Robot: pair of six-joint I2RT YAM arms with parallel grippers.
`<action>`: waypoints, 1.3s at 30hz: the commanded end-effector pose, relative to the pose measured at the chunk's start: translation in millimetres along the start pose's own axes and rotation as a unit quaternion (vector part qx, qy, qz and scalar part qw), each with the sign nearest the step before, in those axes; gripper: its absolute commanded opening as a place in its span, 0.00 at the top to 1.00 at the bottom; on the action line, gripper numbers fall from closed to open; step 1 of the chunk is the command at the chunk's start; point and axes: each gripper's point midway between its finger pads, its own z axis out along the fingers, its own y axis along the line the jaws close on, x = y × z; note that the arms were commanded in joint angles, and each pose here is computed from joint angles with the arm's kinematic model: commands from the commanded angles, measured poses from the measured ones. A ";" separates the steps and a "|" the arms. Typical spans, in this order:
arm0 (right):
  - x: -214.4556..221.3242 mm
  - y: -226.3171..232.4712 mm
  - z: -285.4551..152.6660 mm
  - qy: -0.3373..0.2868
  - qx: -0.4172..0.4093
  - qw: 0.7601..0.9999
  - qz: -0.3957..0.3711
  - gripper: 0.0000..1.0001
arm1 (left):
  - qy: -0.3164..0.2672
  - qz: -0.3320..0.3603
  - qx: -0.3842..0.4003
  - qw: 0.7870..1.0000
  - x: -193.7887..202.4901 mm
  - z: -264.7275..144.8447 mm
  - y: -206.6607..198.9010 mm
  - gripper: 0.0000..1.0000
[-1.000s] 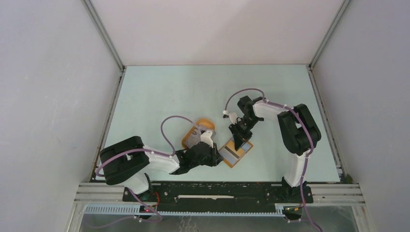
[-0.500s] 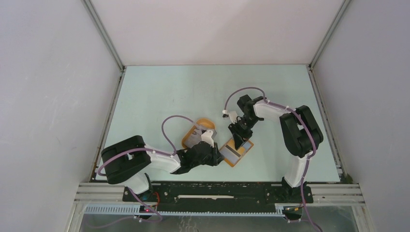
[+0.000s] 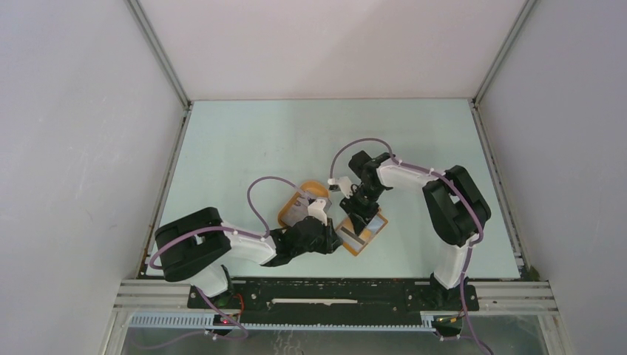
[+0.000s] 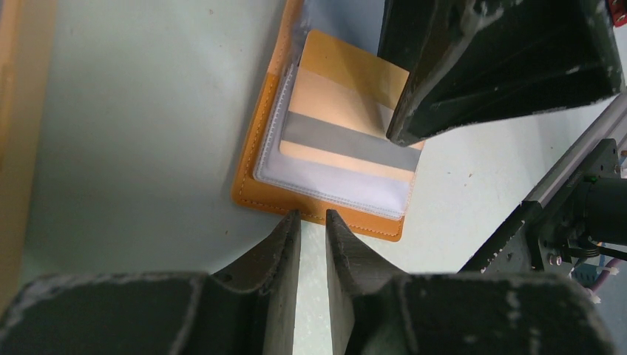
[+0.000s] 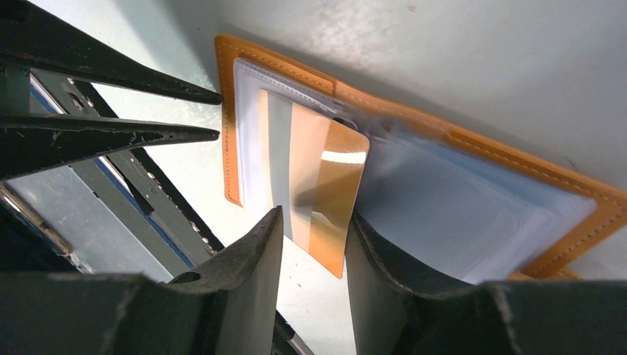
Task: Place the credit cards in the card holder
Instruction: Insert the credit card into the card holder.
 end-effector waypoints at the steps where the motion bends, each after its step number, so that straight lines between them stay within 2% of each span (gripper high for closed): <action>1: -8.3 19.2 -0.9 -0.013 -0.017 0.999 -0.030 0.55 | 0.012 0.012 -0.027 0.999 2.8 3.1 10.8 0.76; 8: -14.4 9.7 -20.6 -0.045 0.003 0.999 -0.028 0.52 | 0.009 0.011 -0.026 1.000 3.1 1.9 11.9 0.76; 13: -11.4 7.8 -16.1 -0.037 0.006 0.999 -0.027 0.51 | 0.011 0.013 -0.024 1.000 3.4 2.2 10.7 0.76; 24: -8.8 43.4 1.0 -0.019 -0.072 0.996 -0.045 0.52 | 0.001 0.010 -0.022 1.000 0.1 -0.8 11.1 0.76; 31: -14.6 34.9 -15.9 -0.050 -0.072 0.995 -0.040 0.51 | -0.011 0.018 -0.019 1.000 -4.7 -5.8 11.0 0.76; 35: -18.4 32.0 -38.2 -0.082 -0.050 0.993 -0.068 0.51 | -0.025 0.025 -0.016 0.999 -10.4 -13.2 11.7 0.75; 39: -16.6 39.1 -47.6 -0.095 -0.050 0.990 -0.095 0.51 | -0.043 0.035 -0.008 0.998 -18.9 -24.1 9.9 0.69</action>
